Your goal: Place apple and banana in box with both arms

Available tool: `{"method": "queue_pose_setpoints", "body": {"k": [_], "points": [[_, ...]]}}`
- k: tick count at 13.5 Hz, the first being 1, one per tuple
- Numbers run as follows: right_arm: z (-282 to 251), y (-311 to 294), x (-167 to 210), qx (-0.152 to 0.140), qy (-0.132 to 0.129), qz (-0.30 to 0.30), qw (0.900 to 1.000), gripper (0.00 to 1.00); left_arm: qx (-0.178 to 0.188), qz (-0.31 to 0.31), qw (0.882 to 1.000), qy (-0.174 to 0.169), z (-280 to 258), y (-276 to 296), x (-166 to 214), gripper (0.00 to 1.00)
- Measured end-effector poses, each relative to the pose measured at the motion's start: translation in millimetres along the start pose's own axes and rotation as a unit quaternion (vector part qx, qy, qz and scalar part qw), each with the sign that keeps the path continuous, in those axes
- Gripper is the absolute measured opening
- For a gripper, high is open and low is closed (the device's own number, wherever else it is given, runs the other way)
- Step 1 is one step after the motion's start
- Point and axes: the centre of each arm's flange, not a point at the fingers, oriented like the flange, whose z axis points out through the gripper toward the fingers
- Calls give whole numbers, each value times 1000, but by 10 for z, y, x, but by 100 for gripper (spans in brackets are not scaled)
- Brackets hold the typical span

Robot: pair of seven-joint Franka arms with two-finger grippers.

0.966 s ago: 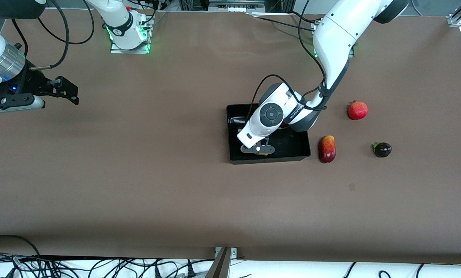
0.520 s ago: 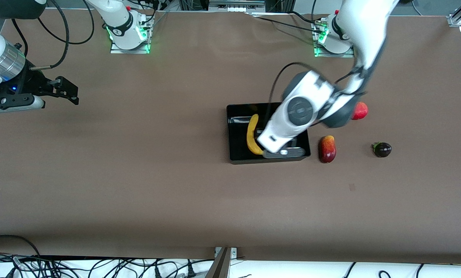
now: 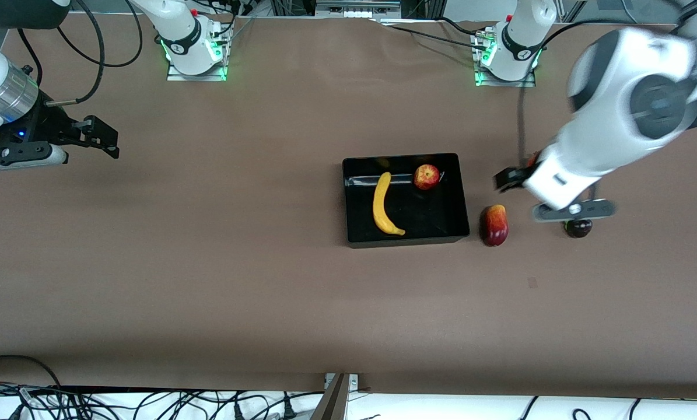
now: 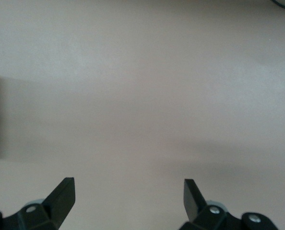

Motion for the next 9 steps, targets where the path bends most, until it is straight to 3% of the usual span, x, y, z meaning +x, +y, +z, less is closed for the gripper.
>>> {"method": "queue_pose_setpoints", "body": {"k": [4, 9], "points": [[-1, 0, 0, 0, 0, 0, 1000, 100, -11, 0, 1000, 21, -539, -968, -219, 100], [-1, 0, 0, 0, 0, 0, 1000, 100, -1, -12, 999, 39, -539, -1214, -377, 100]]}}
